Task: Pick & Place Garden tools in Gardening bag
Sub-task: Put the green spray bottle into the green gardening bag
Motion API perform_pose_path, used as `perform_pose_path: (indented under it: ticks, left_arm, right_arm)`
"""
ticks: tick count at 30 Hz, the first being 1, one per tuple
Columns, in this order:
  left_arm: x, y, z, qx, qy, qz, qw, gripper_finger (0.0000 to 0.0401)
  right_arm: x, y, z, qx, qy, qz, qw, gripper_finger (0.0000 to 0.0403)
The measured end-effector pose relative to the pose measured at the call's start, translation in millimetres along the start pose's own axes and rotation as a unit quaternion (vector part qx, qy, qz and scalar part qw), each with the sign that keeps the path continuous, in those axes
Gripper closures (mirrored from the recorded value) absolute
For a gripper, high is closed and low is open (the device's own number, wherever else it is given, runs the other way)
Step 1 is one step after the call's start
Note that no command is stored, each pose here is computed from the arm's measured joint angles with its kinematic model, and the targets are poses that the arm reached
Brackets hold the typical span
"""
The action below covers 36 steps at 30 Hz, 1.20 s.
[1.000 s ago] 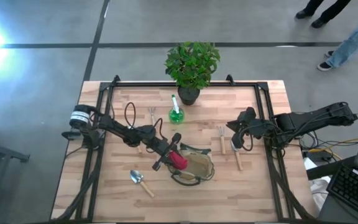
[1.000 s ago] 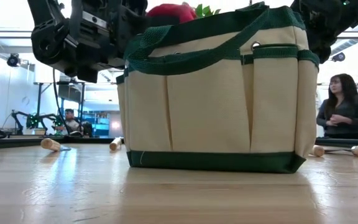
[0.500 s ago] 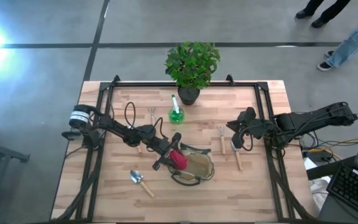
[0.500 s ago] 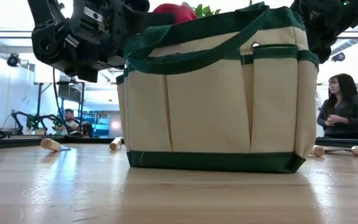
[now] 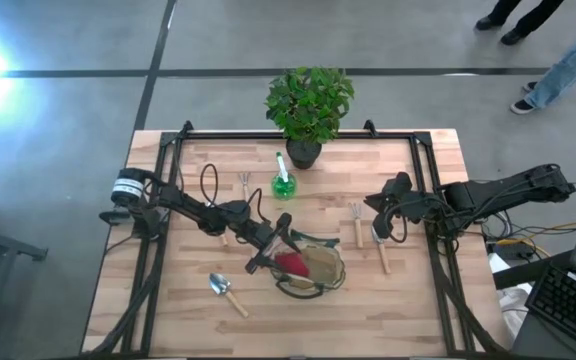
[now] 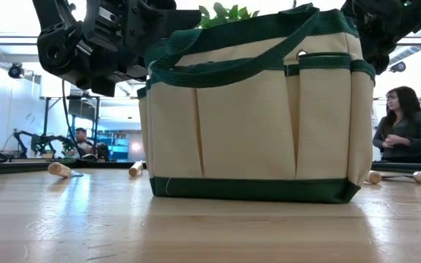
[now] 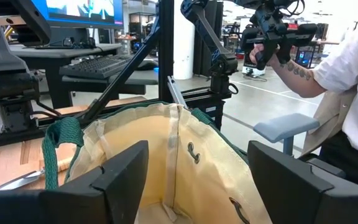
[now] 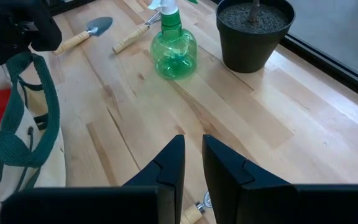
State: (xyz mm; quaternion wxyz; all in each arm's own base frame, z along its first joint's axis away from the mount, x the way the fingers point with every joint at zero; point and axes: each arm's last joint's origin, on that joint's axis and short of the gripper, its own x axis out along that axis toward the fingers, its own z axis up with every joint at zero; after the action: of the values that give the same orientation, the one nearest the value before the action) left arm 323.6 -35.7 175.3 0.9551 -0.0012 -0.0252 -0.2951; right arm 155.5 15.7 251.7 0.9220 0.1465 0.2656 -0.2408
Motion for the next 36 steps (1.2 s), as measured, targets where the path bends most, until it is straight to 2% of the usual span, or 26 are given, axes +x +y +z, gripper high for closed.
perform_pose_path:
  ticks: [16, 26, 36]
  left_arm:
    - [-2.1, 0.8, 7.8, 0.012, -0.01, 0.003, 1.0, 0.0127]
    - [-10.4, 2.4, 27.6, 0.022, -0.025, 0.012, 0.999, 0.0128]
    - [-28.7, 4.8, 46.8, -0.001, 0.033, 0.042, 0.999, 0.0128]
  right_arm:
    - [0.0, 0.0, 0.0, 0.0, 0.0, 0.0, 1.0, 0.0355]
    - [0.0, 0.0, -0.1, 0.0, 0.0, 0.0, 1.0, 0.0355]
    - [0.0, 0.2, 0.1, 0.0, 0.0, 0.001, 1.0, 0.0355]
